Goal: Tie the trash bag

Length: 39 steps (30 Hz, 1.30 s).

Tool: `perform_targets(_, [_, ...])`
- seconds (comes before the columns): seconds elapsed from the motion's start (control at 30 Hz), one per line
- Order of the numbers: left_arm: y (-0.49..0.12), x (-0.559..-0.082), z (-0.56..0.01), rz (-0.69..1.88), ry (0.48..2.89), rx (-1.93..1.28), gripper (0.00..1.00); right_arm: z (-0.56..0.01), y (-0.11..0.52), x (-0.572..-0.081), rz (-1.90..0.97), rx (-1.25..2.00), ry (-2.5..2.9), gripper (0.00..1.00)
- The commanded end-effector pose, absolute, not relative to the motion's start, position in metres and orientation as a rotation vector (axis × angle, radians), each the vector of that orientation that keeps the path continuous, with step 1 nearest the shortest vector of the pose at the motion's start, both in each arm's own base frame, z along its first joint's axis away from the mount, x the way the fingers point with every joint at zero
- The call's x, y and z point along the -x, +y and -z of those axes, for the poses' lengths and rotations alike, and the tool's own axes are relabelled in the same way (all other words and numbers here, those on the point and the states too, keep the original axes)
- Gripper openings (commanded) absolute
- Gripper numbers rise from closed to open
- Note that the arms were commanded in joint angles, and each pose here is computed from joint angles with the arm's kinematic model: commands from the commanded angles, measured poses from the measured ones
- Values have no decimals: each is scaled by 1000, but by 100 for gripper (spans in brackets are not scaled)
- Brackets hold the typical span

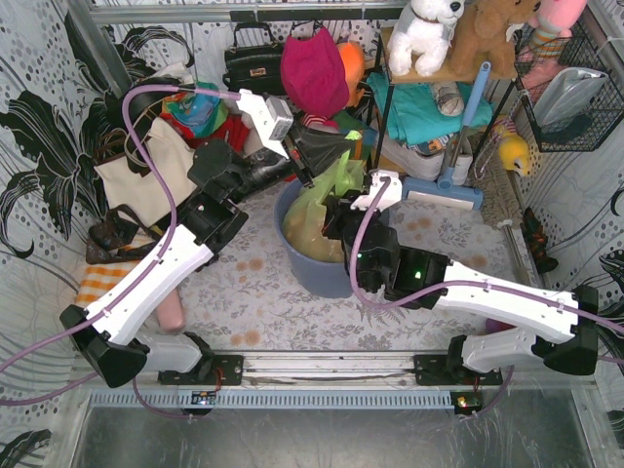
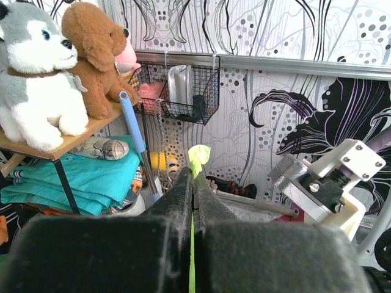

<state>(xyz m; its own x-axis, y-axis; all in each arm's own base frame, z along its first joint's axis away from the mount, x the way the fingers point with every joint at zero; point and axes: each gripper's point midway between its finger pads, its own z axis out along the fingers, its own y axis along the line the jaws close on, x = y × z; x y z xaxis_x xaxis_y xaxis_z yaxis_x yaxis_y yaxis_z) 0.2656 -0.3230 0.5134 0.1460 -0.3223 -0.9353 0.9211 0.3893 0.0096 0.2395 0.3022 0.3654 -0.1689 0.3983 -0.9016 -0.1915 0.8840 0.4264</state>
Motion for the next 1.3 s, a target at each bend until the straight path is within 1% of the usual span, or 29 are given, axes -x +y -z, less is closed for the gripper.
perform_targets(0.0, [-313,-261,-523,984,1019,-697,0,-374,282,-244,-492,-264,1589,0])
perform_targets(0.23, [-315,-255,-520,1012,1014,-724,0,-372,278,-264,-491,-332,1532,0])
perform_targets(0.6, [-316,-252,-515,1024,1024,-745,0,-379,294,-286,-567,-322,1453,0])
perform_targets(0.87, [-315,-247,-511,1029,1025,-756,0,-375,285,-300,-458,-384,1391,0])
perform_targets(1.2, [-310,-242,-510,1021,1034,-758,0,-382,245,-302,-313,-478,1257,0])
perform_targets(1.23, [-309,-243,-509,1016,1038,-752,1,-384,245,-301,-311,-474,1246,0])
perform_targets(1.27, [-307,-244,-508,1008,1045,-741,9,-385,245,-301,-309,-467,1238,0])
